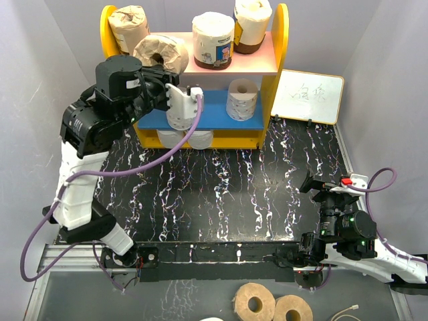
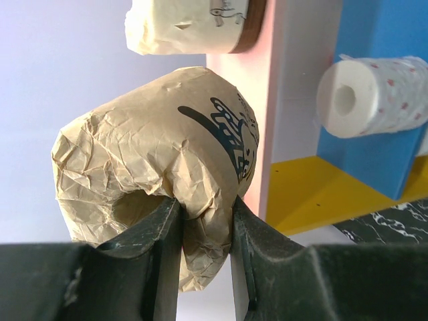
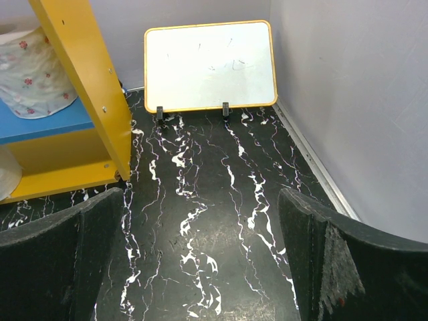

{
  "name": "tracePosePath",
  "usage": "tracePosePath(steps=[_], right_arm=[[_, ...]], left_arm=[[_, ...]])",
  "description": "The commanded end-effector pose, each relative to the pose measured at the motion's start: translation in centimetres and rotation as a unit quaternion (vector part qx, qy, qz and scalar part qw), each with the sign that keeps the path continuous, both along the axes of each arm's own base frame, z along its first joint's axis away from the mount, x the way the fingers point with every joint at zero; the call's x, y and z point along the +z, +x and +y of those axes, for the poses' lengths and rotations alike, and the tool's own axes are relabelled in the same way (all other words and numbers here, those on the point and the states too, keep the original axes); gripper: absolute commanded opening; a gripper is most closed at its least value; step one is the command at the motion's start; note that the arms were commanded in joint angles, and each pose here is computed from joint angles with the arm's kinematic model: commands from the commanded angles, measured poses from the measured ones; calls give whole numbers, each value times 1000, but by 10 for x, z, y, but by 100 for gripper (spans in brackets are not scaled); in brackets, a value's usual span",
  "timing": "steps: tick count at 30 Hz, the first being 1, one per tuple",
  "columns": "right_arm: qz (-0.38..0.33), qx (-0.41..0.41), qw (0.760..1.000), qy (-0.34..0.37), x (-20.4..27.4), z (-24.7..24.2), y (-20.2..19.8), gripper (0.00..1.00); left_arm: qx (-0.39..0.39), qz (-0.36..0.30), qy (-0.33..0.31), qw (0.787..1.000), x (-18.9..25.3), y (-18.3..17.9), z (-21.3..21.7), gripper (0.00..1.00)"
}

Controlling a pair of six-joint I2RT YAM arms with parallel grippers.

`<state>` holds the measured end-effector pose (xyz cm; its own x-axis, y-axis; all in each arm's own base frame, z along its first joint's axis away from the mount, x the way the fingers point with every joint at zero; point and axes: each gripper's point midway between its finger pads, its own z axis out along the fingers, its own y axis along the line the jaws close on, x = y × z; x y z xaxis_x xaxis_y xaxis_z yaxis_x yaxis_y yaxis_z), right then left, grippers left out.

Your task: Place and organize the paper towels onto the shelf

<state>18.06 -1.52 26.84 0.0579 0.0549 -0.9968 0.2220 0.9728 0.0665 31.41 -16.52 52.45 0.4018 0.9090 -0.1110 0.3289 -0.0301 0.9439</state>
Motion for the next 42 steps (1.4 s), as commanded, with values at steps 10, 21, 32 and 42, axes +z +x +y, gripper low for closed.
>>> tracePosePath(steps=[10,21,32,42], right_arm=[[-9,11,1000,23,4,0,-1,98],[-10,13,1000,26,5,1,-1,98],[-10,13,1000,26,5,1,-1,99],[-10,12,1000,27,5,0,-1,98]], left_arm=[[38,-39,-55,997,12,85,9,12],[27,-40,-61,997,11,89,7,30],[27,-84,-84,992,32,93,6,52],[72,-190,-171,964,87,106,17,82]])
